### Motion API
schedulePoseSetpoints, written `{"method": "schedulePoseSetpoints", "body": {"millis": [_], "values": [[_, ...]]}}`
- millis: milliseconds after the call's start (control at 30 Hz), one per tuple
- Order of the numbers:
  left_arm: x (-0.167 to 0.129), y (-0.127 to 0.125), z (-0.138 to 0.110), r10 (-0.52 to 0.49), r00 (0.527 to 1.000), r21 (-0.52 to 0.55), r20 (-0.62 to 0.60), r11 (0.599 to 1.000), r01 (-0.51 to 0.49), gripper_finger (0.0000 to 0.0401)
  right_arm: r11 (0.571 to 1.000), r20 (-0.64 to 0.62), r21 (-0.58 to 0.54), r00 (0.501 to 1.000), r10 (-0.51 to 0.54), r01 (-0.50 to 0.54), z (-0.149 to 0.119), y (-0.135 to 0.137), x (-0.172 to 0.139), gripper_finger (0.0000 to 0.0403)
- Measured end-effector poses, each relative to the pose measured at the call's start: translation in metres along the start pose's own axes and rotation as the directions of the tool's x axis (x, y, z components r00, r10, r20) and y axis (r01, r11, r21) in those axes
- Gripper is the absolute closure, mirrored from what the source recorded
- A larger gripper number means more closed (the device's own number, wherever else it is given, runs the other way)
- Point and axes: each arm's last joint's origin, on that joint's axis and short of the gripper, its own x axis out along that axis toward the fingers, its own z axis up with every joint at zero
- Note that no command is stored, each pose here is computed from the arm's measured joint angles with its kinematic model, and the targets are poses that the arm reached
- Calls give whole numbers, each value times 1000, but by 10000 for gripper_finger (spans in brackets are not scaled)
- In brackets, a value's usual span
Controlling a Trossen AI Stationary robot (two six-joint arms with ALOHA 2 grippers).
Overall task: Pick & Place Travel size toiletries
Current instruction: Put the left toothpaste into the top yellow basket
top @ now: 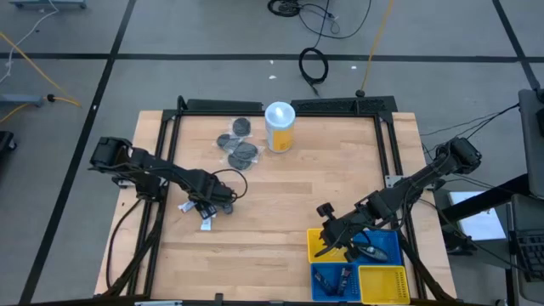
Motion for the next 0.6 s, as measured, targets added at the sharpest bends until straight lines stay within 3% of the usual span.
{"method": "schedulePoseSetpoints", "body": {"millis": [600], "values": [[5, 0, 5, -41, 999, 66, 30, 997, 39, 272, 1000, 11, -6, 1000, 0, 0, 1, 0, 0, 327]]}}
